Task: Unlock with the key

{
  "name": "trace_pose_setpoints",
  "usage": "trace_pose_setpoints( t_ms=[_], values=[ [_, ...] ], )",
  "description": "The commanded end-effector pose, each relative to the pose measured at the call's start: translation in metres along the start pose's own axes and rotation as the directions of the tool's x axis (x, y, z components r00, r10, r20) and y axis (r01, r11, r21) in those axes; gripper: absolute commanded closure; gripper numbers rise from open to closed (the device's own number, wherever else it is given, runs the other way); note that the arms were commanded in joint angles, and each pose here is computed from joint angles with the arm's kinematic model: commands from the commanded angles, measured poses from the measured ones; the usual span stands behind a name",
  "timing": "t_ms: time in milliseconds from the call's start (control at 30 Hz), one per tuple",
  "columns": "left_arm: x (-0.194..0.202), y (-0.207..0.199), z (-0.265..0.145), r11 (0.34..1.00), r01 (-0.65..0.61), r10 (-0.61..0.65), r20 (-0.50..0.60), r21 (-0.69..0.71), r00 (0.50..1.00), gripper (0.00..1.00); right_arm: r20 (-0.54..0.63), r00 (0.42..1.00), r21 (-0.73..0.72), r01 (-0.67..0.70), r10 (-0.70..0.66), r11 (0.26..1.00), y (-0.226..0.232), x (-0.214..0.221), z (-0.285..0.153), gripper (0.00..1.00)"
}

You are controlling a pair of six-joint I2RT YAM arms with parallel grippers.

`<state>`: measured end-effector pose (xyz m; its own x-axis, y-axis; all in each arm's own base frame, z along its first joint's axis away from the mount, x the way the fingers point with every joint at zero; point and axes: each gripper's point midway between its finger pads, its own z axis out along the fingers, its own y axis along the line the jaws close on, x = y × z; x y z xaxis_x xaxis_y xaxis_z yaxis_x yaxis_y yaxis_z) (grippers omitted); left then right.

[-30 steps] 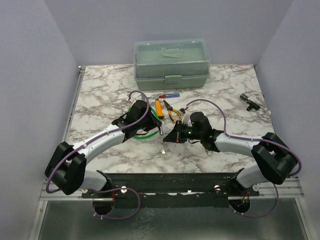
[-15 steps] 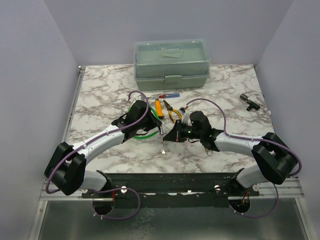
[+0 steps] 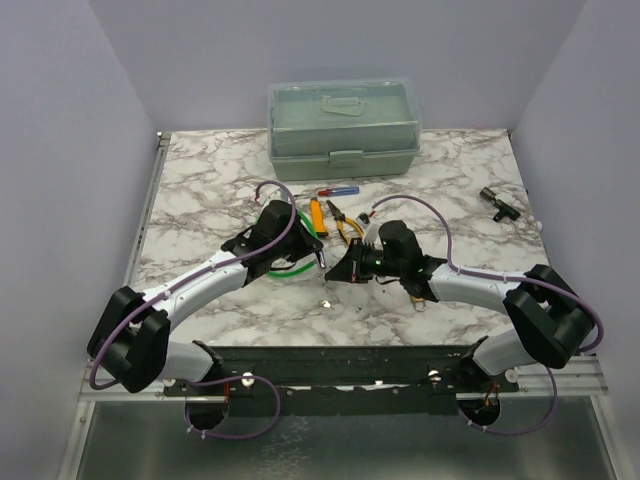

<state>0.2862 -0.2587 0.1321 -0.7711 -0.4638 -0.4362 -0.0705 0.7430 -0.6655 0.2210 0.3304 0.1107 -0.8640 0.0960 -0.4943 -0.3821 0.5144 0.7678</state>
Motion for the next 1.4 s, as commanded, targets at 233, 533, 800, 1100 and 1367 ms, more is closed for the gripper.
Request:
trace_pose_setpoints(
  t_ms=[233,533,800,1100,1367],
  values=[
    [0.005,-0.010,-0.008,0.999,0.005,-0.004,-0.023,0.054,1.000,1.00,0.101,0.992,-0.016,0.083,-0.081,0.996,0.015,-0.033,0.005,0.99],
    [0.008,-0.010,-0.009,0.998,0.010,-0.008,-0.038,0.060,0.999,1.00,0.136,0.985,-0.004,0.104,-0.103,0.995,0.016,-0.041,0.005,0.99],
    [0.010,-0.010,-0.011,0.998,0.019,-0.016,-0.044,0.064,0.999,1.00,0.183,0.978,0.000,0.102,-0.100,0.995,0.017,-0.050,0.005,0.99],
    [0.014,-0.010,-0.012,0.997,0.034,-0.029,-0.064,0.075,0.998,1.00,0.258,0.957,-0.034,0.147,-0.134,0.989,0.026,-0.062,0.002,0.99],
    [0.008,-0.010,-0.010,0.997,0.031,-0.029,-0.033,0.070,0.999,1.00,0.237,0.957,-0.013,0.173,-0.165,0.985,0.022,-0.059,0.003,0.96]
  ],
)
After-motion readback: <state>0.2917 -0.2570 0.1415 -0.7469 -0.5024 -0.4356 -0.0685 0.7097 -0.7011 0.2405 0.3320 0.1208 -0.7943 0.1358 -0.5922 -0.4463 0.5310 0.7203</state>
